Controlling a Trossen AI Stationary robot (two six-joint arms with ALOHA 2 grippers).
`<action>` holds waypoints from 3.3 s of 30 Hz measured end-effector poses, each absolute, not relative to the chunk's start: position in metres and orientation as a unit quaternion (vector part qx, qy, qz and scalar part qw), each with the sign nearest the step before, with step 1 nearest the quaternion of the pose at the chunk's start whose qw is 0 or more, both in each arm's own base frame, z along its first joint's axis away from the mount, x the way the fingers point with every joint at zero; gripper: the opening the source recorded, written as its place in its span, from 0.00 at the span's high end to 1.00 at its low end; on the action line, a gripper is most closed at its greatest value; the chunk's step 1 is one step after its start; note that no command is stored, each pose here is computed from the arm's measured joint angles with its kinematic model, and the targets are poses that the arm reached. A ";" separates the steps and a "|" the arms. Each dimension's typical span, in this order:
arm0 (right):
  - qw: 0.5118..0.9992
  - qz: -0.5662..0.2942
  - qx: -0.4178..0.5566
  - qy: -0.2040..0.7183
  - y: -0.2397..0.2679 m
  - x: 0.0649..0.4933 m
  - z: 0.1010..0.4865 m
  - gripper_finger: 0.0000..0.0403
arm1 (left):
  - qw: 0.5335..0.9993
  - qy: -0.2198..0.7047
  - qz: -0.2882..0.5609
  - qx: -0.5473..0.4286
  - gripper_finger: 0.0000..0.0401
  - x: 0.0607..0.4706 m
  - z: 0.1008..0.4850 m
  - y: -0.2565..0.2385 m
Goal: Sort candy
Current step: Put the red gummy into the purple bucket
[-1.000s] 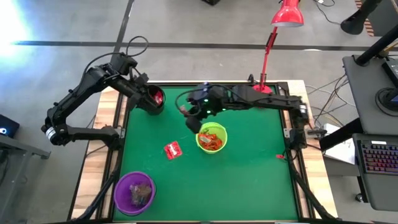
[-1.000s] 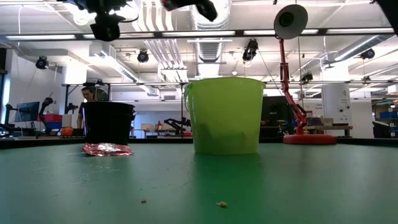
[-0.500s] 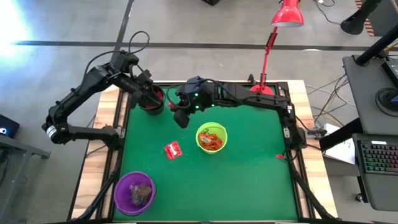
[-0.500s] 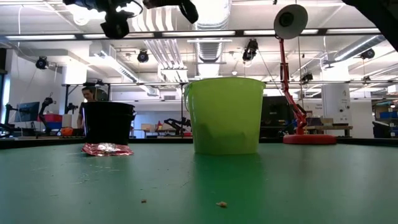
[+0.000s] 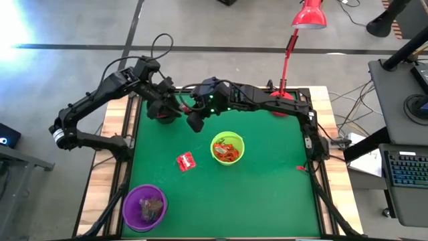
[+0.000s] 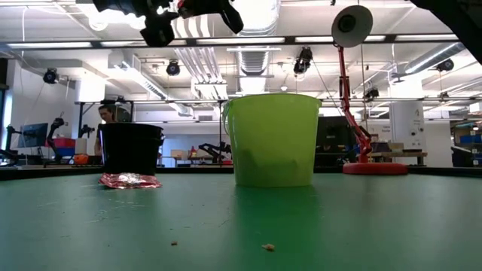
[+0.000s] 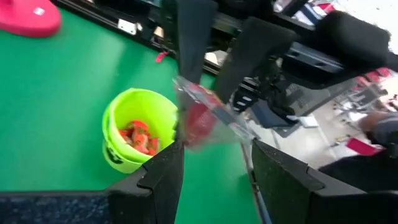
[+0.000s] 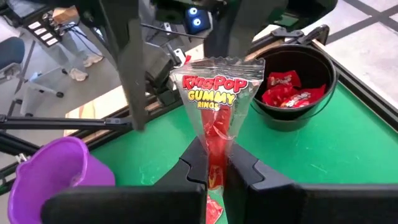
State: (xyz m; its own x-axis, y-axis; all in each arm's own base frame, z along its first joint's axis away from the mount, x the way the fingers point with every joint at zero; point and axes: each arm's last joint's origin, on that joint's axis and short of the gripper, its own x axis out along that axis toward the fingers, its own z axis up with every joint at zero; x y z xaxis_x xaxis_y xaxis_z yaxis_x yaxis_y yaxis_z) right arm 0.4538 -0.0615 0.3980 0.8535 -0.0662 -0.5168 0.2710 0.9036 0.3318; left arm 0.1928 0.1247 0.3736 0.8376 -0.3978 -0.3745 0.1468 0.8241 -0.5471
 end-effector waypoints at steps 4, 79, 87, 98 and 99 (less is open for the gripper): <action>0.942 -0.089 0.200 0.254 -0.062 0.454 0.398 0.97 | 0.931 0.246 -0.115 -0.243 0.57 0.200 0.372 0.129; 0.911 -0.044 0.210 0.353 -0.052 0.432 0.394 0.66 | 0.804 0.495 -0.127 -0.304 0.99 0.119 0.335 -0.017; 0.912 -0.043 0.206 0.354 -0.052 0.432 0.395 0.66 | 0.774 0.511 -0.158 -0.338 0.99 0.115 0.327 -0.041; 0.904 -0.044 0.201 0.374 -0.052 0.429 0.391 0.66 | 0.727 0.571 -0.166 -0.343 0.99 0.119 0.320 -0.082; 0.905 -0.043 0.200 0.374 -0.052 0.429 0.391 0.66 | 0.726 0.573 -0.171 -0.341 0.99 0.120 0.320 -0.086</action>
